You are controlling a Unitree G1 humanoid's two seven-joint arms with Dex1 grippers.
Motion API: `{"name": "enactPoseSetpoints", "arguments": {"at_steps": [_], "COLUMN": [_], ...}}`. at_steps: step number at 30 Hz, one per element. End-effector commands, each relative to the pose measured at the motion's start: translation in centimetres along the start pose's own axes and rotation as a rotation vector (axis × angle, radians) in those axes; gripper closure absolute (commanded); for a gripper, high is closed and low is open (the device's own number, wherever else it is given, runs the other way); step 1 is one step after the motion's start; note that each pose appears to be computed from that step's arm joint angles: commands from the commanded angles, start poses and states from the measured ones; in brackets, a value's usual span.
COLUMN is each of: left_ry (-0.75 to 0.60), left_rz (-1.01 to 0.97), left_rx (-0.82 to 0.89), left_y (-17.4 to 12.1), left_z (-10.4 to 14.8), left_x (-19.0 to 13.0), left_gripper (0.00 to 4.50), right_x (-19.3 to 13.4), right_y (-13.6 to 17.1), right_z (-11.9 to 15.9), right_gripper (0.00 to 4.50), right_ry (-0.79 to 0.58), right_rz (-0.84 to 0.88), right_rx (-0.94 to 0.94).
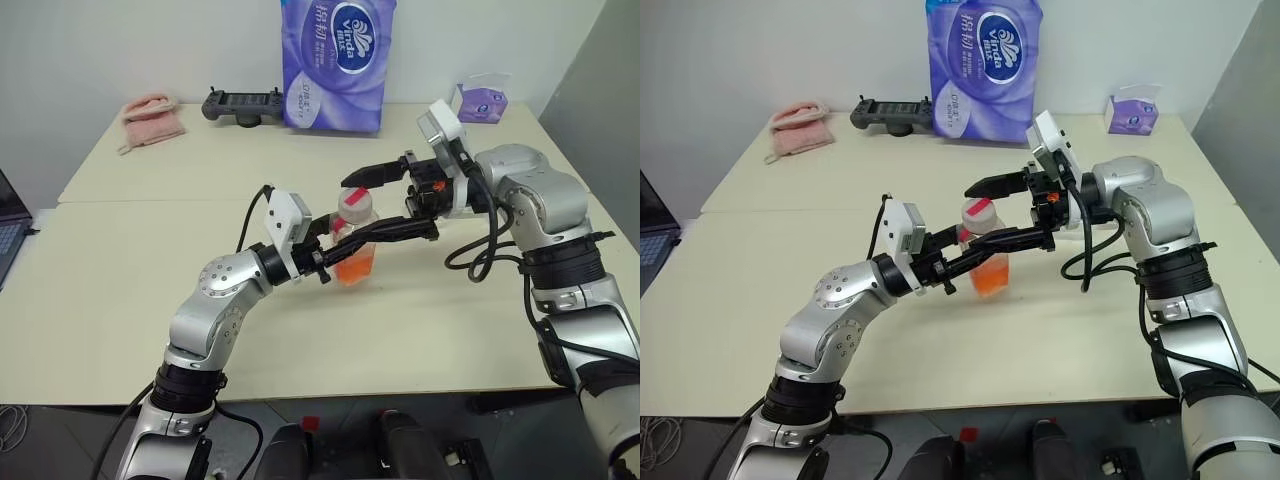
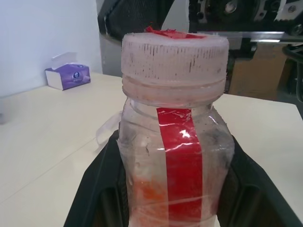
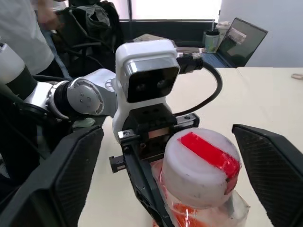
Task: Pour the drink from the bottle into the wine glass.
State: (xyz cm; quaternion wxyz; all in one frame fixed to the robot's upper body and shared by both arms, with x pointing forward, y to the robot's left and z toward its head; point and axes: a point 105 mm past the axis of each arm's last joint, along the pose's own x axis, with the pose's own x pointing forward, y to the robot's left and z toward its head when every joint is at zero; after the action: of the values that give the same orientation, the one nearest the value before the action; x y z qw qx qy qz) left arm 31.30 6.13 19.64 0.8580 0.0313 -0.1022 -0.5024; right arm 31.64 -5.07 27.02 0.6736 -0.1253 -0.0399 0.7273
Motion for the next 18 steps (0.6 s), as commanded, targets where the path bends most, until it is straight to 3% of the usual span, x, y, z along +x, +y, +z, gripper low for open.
{"name": "enactPoseSetpoints", "arguments": {"at_steps": [1,4,11,18], "left_ry": [-0.029,-0.027,-0.027,-0.031], "left_rz": [-0.003,-0.001,0.001,-0.017], "left_rx": [0.041,0.042,0.046,0.045], "left_y": [0.2,0.3,0.7,0.7], "left_z": [1.1,1.1,1.0,0.8], "left_x": [-0.2,-0.2,-0.2,0.2], "left_gripper": [2.73,2.73,2.73,2.73], "right_x": [-0.7,-0.7,0.4,1.0], "right_y": [0.3,-0.1,1.6,0.6], "right_z": [1.2,1.0,1.0,-0.1], "right_gripper": [0.0,0.0,0.0,0.0], "right_ry": [0.014,0.007,-0.003,0.051], "right_rz": [-0.18,-0.35,-0.528,-0.669], "right_rx": [-0.075,-0.051,-0.01,-0.004]}}
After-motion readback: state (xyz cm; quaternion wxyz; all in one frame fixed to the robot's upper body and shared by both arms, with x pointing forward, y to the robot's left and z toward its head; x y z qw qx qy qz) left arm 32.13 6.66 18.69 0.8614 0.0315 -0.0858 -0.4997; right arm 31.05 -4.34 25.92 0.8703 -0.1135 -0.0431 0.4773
